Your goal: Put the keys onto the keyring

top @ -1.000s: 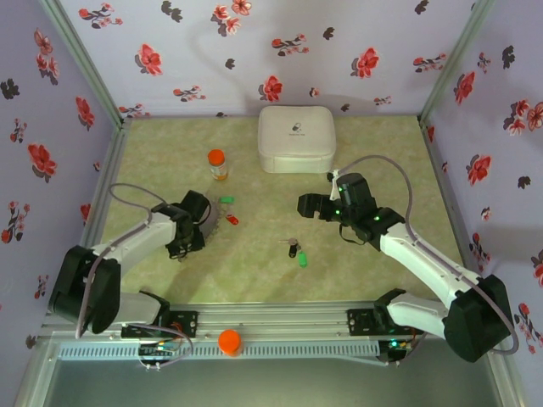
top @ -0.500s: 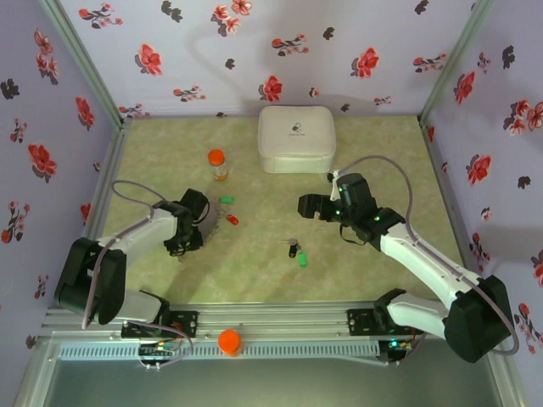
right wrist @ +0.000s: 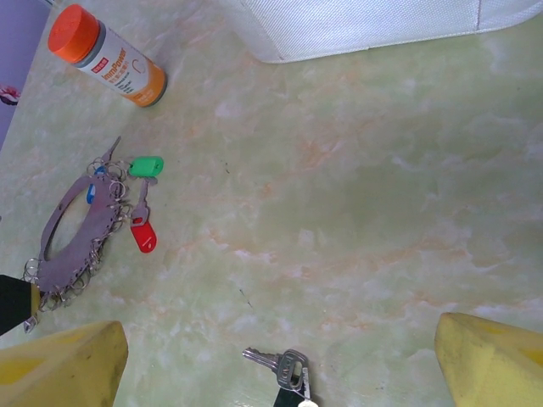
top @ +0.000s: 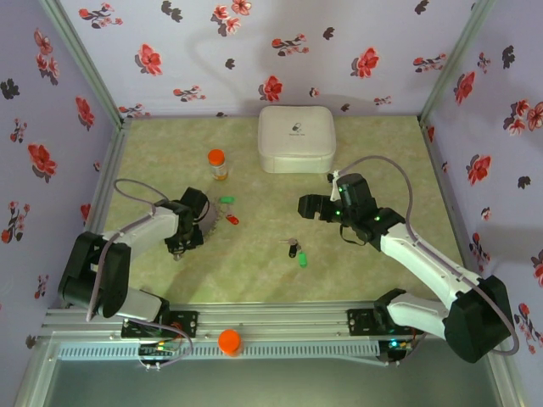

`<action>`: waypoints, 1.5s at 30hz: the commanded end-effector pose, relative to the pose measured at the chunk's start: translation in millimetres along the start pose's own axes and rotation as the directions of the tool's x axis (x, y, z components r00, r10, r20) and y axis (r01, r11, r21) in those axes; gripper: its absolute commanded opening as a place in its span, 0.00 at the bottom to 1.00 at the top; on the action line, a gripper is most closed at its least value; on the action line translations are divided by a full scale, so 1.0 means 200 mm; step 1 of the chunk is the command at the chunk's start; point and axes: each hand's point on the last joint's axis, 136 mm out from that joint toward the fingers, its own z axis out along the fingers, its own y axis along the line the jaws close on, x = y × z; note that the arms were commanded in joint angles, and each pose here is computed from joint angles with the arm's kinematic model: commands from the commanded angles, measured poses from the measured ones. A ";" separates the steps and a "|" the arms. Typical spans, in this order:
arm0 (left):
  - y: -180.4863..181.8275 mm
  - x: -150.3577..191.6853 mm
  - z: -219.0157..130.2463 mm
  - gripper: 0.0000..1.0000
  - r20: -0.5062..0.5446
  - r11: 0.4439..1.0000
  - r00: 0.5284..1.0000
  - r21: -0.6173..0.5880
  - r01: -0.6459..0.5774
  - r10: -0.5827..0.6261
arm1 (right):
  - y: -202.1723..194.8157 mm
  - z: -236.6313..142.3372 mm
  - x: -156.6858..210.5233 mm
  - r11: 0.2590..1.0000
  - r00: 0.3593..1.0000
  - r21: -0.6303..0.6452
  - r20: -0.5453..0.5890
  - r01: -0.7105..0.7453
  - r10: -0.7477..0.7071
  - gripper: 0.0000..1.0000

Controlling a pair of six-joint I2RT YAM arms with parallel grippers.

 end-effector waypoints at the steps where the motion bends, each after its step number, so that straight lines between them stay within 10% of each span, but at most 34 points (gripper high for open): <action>1: 0.01 0.00 -0.01 0.04 0.009 1.000 1.000 0.005 0.005 -0.005 | 0.01 -0.03 -0.02 1.000 0.999 0.003 0.019 0.027 -0.027 0.94; 20: -0.45 0.19 -0.30 0.00 0.024 0.859 0.953 0.440 0.263 -0.304 | 0.12 0.05 0.09 0.989 0.990 -0.085 -0.074 0.118 -0.124 0.91; 36: -0.72 0.41 -0.28 0.00 -0.120 0.674 0.902 0.626 0.393 -0.415 | 0.43 0.16 0.50 0.895 0.891 -0.287 -0.204 0.342 -0.406 0.59; 45: -0.60 0.45 -0.26 0.26 -0.107 0.692 0.893 0.593 0.411 -0.438 | 0.49 0.26 0.51 0.874 0.884 -0.331 -0.184 0.357 -0.430 0.55</action>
